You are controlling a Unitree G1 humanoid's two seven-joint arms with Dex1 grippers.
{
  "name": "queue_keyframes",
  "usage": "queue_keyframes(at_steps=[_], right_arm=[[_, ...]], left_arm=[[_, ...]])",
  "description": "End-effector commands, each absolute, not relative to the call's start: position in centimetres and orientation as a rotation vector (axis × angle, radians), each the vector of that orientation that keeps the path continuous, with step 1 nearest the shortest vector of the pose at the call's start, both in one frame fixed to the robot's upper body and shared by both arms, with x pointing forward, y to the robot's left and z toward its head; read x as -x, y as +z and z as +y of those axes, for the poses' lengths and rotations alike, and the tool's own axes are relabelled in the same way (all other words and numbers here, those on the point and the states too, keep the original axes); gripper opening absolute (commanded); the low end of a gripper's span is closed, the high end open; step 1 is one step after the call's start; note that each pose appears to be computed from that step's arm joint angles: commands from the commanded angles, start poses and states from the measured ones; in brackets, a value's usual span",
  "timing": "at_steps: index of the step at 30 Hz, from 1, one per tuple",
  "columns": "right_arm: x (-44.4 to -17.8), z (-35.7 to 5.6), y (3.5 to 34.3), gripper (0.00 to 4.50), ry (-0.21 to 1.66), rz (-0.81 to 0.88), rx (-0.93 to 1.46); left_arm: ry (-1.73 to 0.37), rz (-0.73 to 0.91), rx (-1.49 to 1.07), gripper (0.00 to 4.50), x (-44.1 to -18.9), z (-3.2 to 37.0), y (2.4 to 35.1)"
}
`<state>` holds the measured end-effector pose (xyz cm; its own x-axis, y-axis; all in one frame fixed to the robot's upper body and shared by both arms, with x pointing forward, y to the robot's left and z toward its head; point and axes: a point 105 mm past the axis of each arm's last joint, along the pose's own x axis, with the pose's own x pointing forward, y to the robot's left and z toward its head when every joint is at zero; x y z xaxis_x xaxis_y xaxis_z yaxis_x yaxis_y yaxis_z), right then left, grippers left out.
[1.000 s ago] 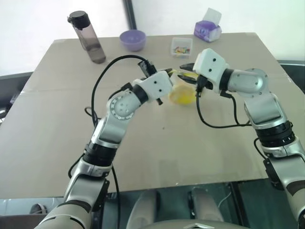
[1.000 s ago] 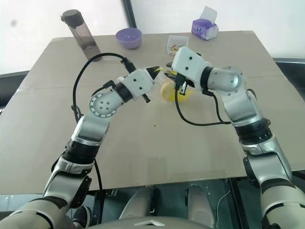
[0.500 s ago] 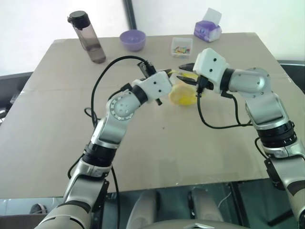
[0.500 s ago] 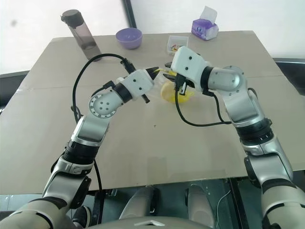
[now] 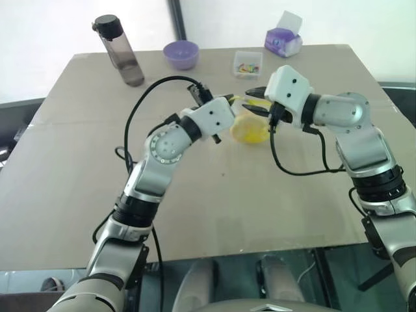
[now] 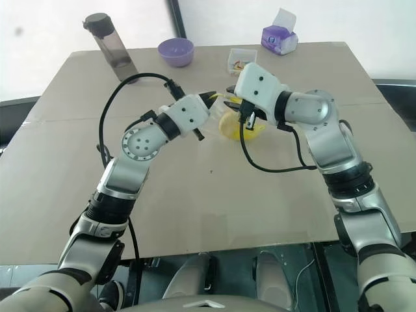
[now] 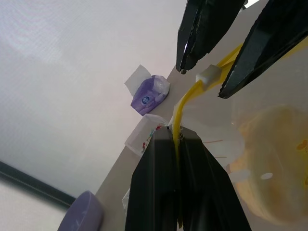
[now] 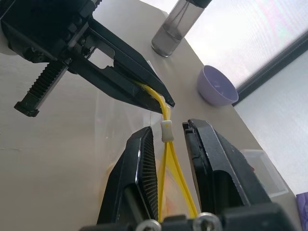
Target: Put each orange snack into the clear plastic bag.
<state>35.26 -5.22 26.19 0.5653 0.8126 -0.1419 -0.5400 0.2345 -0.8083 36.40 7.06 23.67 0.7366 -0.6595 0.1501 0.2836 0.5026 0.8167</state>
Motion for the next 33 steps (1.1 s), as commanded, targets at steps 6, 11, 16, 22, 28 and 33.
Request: queue_keyframes(at_steps=[6,11,16,22,28,33], right_arm=[[-34.78,-5.28,27.57,0.40,0.934,-0.396,0.954],[-34.85,-5.32,27.49,0.40,0.930,-0.392,0.958],[-35.02,-5.50,27.45,0.40,0.919,-0.386,0.963],[-35.24,-5.67,27.27,0.40,0.911,-0.376,0.970],[-35.24,-5.51,27.27,0.40,0.916,-0.380,0.966],[-35.22,-5.40,27.32,0.40,0.920,-0.382,0.966]], left_arm=[[-0.579,-0.524,-0.873,0.00,-35.87,7.04,24.52],[-0.579,-0.525,-0.872,0.00,-35.86,7.03,24.51],[-0.568,-0.518,-0.878,0.00,-36.03,7.31,24.37],[-0.548,-0.520,-0.865,0.00,-36.10,7.47,24.64],[-0.575,-0.531,-0.856,0.00,-35.72,7.01,24.55],[-0.579,-0.534,-0.856,0.00,-35.65,6.90,24.58]])
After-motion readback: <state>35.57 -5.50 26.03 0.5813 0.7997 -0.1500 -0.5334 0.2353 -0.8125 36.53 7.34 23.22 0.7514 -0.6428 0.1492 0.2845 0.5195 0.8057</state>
